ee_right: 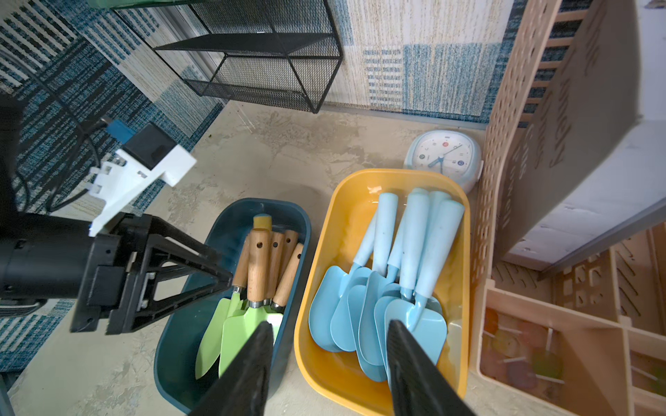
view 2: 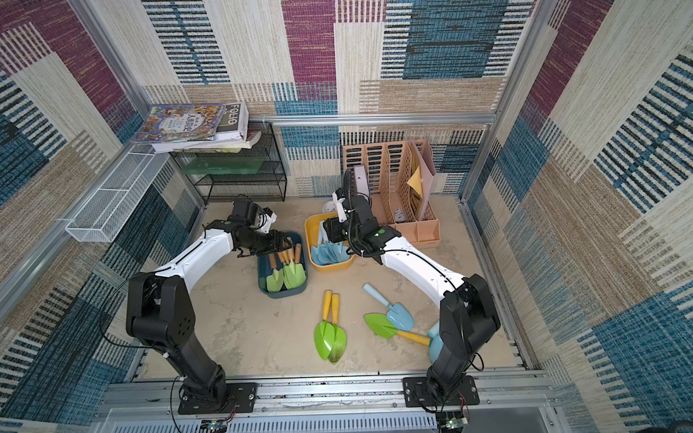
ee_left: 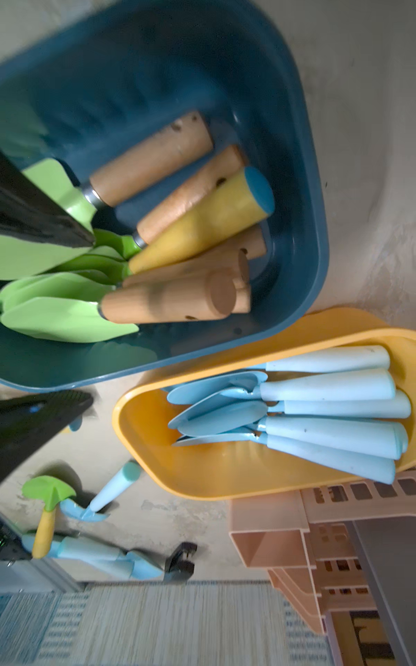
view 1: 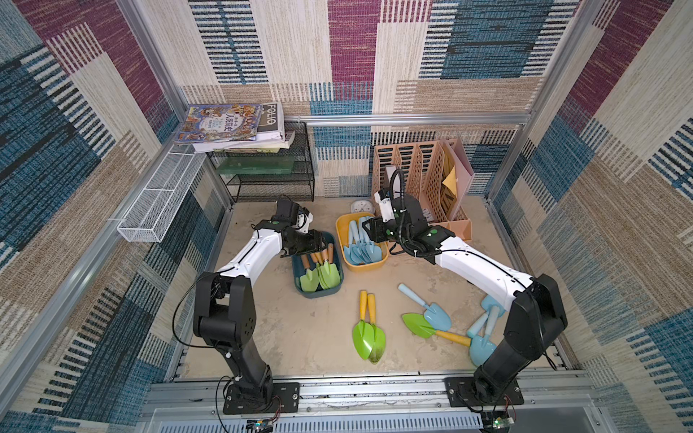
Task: Sort the small shovels by color and place them into the storage box
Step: Place the shovel in the storage box, then adjust the shovel in the storage box.
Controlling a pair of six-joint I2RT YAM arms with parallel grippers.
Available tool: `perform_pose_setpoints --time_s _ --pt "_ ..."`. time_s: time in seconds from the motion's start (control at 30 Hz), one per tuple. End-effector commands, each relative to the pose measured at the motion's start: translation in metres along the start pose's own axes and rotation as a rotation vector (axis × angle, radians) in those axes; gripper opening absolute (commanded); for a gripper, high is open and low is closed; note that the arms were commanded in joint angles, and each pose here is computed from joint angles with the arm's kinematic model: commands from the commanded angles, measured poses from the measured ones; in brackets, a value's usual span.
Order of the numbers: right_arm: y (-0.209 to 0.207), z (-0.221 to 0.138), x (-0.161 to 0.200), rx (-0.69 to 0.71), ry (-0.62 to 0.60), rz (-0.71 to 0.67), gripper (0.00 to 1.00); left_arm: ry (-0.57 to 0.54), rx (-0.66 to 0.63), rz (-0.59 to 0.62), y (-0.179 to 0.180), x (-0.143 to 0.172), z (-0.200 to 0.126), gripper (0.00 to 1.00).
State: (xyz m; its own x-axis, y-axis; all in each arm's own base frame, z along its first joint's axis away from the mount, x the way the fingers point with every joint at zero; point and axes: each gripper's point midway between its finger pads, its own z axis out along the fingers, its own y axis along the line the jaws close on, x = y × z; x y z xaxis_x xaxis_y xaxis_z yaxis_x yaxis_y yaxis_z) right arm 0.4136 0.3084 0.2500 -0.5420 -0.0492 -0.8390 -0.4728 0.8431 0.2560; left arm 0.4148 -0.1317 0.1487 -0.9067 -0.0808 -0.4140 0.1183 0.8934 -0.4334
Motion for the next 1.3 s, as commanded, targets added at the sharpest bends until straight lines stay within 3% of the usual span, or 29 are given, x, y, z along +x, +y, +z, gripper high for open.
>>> perform_pose_setpoints --time_s 0.0,0.23,0.33,0.4,0.43,0.6,1.0,1.27 --pt "0.003 0.001 -0.009 -0.013 -0.035 0.005 0.53 -0.020 -0.140 -0.003 0.019 0.005 -0.018 0.65" --pt "0.001 0.007 -0.006 -0.014 -0.026 0.019 0.53 -0.084 -0.064 -0.039 0.001 0.001 -0.034 0.63" --pt "0.001 0.008 -0.005 -0.018 -0.018 0.018 0.53 -0.086 0.014 -0.057 -0.013 -0.004 -0.025 0.56" --pt "0.000 0.009 -0.003 -0.015 -0.010 0.018 0.53 -0.064 0.045 -0.071 -0.019 -0.008 -0.014 0.37" --pt "0.000 0.009 -0.002 -0.014 -0.007 0.016 0.53 -0.053 0.048 -0.075 -0.020 -0.009 -0.009 0.34" --pt "0.000 0.007 -0.001 -0.011 0.000 0.016 0.53 -0.005 0.042 -0.097 -0.020 -0.014 0.019 0.27" --pt "-0.009 -0.005 0.004 0.028 0.006 0.018 0.53 0.127 0.013 -0.106 -0.010 0.004 0.082 0.26" --pt "-0.020 -0.013 0.005 0.068 -0.005 0.028 0.53 0.054 0.049 -0.080 -0.031 -0.012 0.050 0.26"
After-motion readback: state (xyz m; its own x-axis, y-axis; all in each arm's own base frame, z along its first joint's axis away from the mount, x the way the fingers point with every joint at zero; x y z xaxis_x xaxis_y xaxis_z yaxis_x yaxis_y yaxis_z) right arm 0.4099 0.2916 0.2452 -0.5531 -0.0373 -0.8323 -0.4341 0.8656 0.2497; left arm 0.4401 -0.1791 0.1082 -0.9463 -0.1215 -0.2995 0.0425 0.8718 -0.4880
